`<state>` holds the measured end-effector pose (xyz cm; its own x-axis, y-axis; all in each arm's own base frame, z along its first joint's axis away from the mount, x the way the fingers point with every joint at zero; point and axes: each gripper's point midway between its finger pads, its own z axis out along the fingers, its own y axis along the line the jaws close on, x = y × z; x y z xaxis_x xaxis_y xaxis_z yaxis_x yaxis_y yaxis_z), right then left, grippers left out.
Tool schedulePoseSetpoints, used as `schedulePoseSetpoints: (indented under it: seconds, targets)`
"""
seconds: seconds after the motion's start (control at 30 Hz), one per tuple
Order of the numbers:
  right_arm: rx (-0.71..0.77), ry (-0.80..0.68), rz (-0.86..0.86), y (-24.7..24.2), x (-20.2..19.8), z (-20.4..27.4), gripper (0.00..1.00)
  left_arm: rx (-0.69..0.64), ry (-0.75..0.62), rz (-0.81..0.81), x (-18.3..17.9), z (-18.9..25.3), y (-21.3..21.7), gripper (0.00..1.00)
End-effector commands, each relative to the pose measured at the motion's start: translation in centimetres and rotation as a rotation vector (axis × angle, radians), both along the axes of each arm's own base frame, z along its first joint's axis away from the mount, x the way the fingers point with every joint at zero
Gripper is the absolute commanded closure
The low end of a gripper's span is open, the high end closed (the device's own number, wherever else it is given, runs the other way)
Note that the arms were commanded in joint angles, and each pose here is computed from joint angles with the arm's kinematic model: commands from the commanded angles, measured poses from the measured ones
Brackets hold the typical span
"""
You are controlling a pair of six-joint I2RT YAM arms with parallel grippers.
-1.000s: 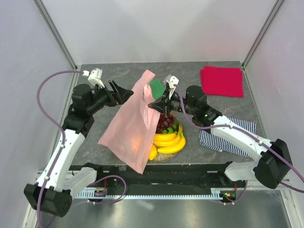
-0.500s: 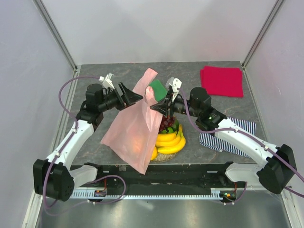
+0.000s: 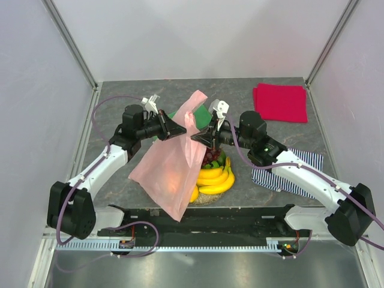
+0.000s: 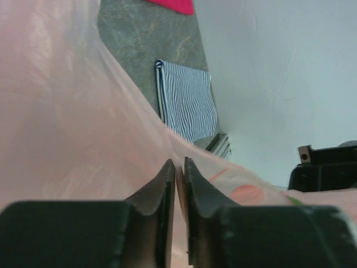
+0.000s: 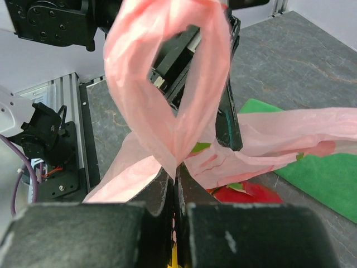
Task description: Place the fruits into the plastic bag
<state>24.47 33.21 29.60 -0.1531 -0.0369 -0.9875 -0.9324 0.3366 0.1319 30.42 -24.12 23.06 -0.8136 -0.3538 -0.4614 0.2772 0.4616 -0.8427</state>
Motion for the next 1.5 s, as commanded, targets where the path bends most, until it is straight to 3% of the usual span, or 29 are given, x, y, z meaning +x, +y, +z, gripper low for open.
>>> schedulePoseSetpoints:
  seconds: [0.0, 0.07, 0.17, 0.3, 0.33, 0.4, 0.43, 0.53, 0.7, 0.83, 1.0, 1.17, 1.47]
  targets:
    - [0.009, -0.057, -0.012, -0.6, -0.4, 1.5, 1.0, -0.063, -0.163, -0.038, 0.9, 4.7, -0.9, 0.98]
    - [0.01, -0.061, -0.019, -0.6, -0.3, 1.9, 0.97, -0.056, -0.231, -0.019, 1.3, 6.4, -0.4, 0.98]
    - [0.018, -0.061, -0.015, -0.5, -0.5, 2.7, 0.82, -0.013, -0.419, 0.022, 1.8, 10.8, 1.3, 0.99]
    - [0.041, -0.063, 0.006, -0.4, -1.2, 4.2, 0.43, 0.2, -0.796, 0.065, 0.8, 16.4, 4.1, 0.99]
    - [0.054, -0.067, 0.007, -0.5, -1.5, 4.7, 0.39, 0.245, -0.851, 0.064, 0.4, 17.1, 4.6, 0.98]
    - [0.081, -0.076, 0.001, -0.9, -1.9, 5.9, 0.12, 0.351, -1.031, 0.039, -1.3, 18.7, 5.6, 0.99]
    - [0.094, -0.078, -0.01, -1.2, -2.0, 6.4, 0.1, 0.381, -1.081, 0.031, -1.9, 18.9, 5.9, 0.99]
    - [0.13, -0.085, -0.084, -2.4, -1.7, 7.7, 0.05, 0.479, -1.166, 0.017, -3.3, 18.0, 6.9, 0.98]
    - [0.167, -0.086, -0.159, -4.3, -1.3, 8.8, 0.02, 0.601, -1.055, 0.049, -2.2, 13.0, 8.6, 0.98]
    - [0.196, 0.05, -0.287, -5.4, 1.8, 7.6, 0.02, 0.594, -0.974, 0.043, -1.8, 9.7, 8.5, 0.98]
    - [0.347, 0.213, -0.224, -2.2, 2.9, 5.4, 0.02, 0.546, -0.963, 0.046, -1.9, 8.6, 8.0, 0.98]
    - [0.328, 0.337, -0.371, -0.3, 6.3, 0.1, 0.02, 0.508, -0.949, 0.058, -1.8, 8.6, 7.8, 0.98]
    - [0.349, 0.489, -0.374, 2.4, 7.7, -3.8, 0.02, 0.495, -0.942, 0.029, -2.3, 7.7, 7.4, 0.99]
